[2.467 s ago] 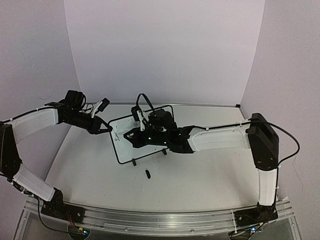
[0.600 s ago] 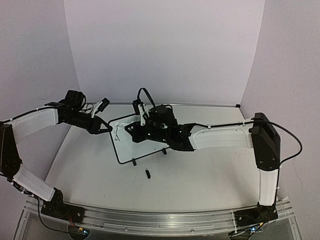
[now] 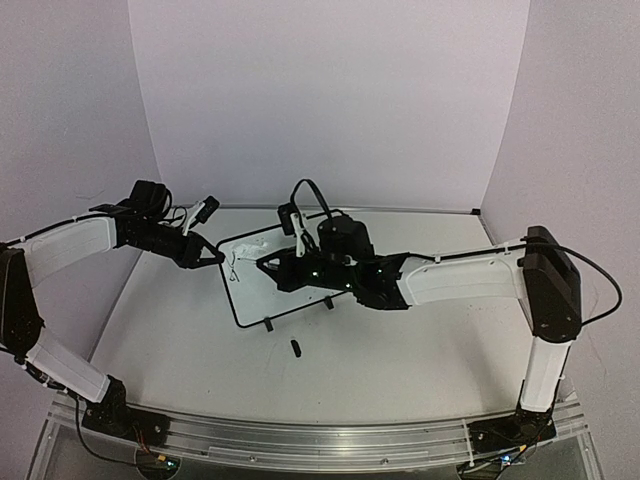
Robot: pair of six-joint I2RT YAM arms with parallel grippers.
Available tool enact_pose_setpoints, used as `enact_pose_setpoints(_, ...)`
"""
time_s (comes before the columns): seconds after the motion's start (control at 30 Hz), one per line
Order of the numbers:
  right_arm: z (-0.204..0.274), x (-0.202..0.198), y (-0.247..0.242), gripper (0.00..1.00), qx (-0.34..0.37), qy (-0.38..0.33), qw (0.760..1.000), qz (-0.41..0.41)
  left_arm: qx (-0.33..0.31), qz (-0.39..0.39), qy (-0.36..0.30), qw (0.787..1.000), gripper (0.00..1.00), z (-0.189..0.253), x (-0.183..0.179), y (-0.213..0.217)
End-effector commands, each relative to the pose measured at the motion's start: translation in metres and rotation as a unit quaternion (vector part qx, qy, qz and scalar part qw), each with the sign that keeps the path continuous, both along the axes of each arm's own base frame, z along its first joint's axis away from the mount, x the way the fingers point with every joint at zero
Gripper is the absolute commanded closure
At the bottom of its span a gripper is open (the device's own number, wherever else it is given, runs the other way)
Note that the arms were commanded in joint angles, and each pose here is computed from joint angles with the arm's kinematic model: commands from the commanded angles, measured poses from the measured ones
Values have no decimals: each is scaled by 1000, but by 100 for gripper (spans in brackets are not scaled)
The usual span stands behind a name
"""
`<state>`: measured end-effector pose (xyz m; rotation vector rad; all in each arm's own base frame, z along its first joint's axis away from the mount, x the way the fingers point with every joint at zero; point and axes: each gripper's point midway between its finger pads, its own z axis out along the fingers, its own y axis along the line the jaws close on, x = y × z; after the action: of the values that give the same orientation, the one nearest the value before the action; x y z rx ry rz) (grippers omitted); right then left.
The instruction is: Write a sentence on the whiteboard
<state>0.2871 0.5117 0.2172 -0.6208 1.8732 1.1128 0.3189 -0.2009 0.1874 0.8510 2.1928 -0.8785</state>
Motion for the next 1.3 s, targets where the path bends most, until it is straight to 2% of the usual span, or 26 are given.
enact_pose_setpoints(0.0, 2, 5, 5, 100, 22, 11, 1000, 8, 34, 30, -27, 999, 100, 3, 12, 13)
enact_pose_setpoints(0.67, -17, 34, 9, 100, 21, 32, 999, -7, 36, 32, -26, 998, 100, 2, 14, 13)
enact_pose_setpoints(1.27, -61, 23, 0, 100, -25, 70, 997, 1, 37, 32, -24, 999, 100, 0, 15, 13)
